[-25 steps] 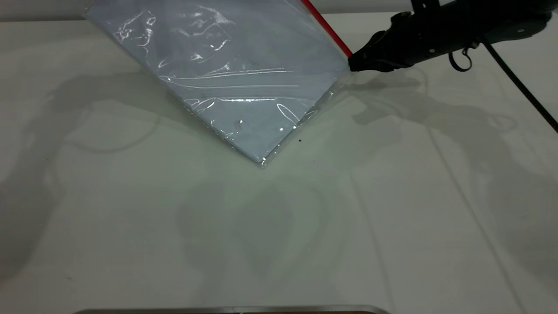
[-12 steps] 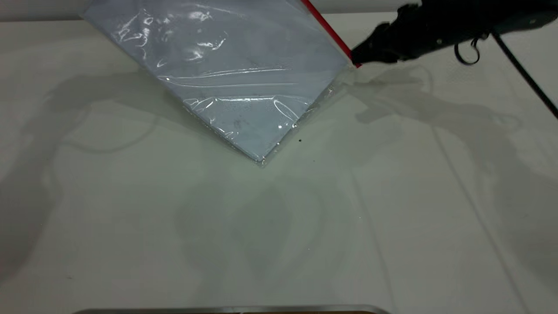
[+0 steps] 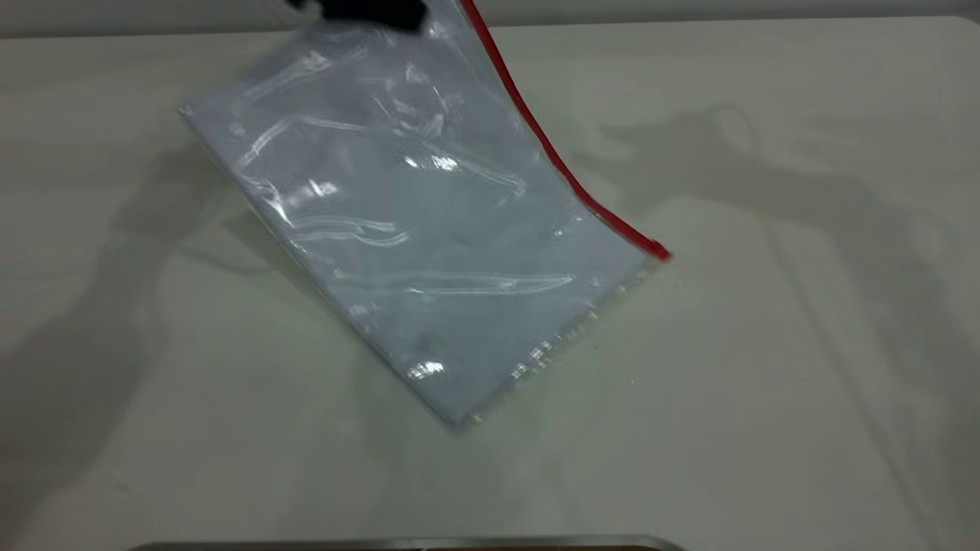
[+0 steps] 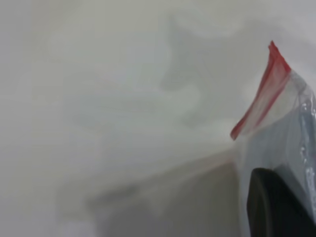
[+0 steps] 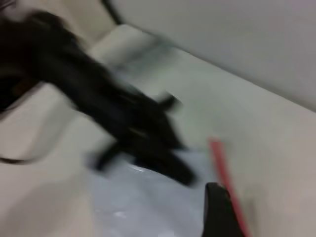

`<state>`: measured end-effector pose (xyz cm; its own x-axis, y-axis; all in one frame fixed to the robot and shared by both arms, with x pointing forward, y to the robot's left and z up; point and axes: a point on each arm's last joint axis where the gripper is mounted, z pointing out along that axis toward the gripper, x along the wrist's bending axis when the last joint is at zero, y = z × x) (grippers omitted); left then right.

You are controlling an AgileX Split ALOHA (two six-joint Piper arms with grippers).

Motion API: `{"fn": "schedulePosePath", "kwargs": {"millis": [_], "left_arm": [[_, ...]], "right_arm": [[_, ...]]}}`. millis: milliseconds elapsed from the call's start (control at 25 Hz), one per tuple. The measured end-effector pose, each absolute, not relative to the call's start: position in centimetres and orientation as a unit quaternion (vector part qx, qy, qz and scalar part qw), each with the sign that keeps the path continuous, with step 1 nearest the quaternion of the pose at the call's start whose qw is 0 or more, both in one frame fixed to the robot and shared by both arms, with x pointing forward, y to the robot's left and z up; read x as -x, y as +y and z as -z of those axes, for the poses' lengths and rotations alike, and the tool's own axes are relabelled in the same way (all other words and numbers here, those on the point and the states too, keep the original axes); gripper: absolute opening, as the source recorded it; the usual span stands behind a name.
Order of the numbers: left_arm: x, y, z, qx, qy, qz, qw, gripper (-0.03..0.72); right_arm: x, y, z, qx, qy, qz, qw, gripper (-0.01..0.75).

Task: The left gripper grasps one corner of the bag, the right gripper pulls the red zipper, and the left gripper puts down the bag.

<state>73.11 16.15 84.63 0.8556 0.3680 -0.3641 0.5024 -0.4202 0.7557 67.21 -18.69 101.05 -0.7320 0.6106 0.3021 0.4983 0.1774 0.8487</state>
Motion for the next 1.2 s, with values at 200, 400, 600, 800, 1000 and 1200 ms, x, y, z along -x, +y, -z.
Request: {"fn": "schedulePosePath", "kwargs": {"millis": [200, 400, 600, 800, 1000, 1200], "left_arm": [[-73.3, 16.0, -83.8, -0.827, 0.320, 0.085, 0.455, 0.151], [-72.9, 16.8, -83.7, -0.811, 0.358, 0.136, 0.441, 0.388], [-72.7, 18.8, -85.7, -0.792, 0.383, 0.184, 0.439, 0.566], [-72.7, 23.4, -93.1, -0.767, 0.403, 0.179, 0.466, 0.563], [-71.1, 27.1, -103.2, -0.758, 0.417, 0.097, 0.492, 0.528], [-66.7, 27.8, -112.4, -0.805, 0.386, -0.018, 0.450, 0.521]], "right_arm": [[-62.7, -18.6, -107.1, -0.323, 0.797, -0.511, -0.008, 0.441], [-58.0, -19.0, -111.9, -0.308, 0.818, -0.483, -0.049, 0.406], [-54.4, -19.9, -115.7, -0.339, 0.822, -0.457, -0.020, 0.398], [-48.7, -22.1, -120.2, -0.398, 0.820, -0.405, 0.070, 0.396], [-41.7, -25.0, -123.8, -0.453, 0.788, -0.363, 0.204, 0.396], [-37.2, -26.9, -121.1, -0.515, 0.762, -0.315, 0.234, 0.396]]}}
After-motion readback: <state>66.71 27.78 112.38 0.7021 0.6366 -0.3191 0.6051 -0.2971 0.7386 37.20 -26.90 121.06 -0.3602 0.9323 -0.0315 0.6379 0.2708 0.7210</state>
